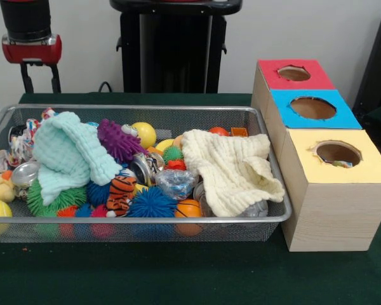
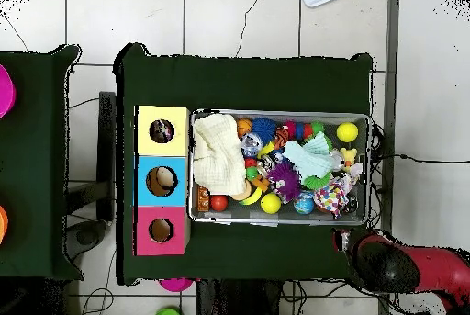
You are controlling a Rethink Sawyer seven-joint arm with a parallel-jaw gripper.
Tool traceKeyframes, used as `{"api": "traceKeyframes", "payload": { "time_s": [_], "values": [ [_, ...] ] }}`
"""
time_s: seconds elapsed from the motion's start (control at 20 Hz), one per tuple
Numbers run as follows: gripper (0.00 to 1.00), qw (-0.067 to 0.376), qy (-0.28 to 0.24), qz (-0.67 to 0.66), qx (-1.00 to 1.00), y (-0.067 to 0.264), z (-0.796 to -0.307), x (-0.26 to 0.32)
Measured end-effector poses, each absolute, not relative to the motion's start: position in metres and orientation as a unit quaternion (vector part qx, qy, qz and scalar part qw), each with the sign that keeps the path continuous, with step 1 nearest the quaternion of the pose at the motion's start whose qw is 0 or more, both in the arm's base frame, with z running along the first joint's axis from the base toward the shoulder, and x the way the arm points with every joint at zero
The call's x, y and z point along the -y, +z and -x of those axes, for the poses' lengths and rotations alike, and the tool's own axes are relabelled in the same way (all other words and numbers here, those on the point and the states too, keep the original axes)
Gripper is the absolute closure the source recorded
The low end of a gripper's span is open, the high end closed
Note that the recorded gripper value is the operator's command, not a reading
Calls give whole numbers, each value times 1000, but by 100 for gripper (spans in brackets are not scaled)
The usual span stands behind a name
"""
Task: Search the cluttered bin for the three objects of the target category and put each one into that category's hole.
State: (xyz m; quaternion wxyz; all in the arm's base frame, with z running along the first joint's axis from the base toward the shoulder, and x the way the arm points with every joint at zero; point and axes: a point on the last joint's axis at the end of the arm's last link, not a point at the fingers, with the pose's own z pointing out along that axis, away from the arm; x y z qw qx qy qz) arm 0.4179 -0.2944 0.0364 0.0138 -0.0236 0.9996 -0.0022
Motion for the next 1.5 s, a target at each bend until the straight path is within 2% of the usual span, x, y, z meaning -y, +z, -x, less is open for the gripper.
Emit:
{"api": "traceKeyframes", "payload": {
  "time_s": [1.5],
  "values": [
    [0,32,10,28,-999,17,-454,287]
  ]
}}
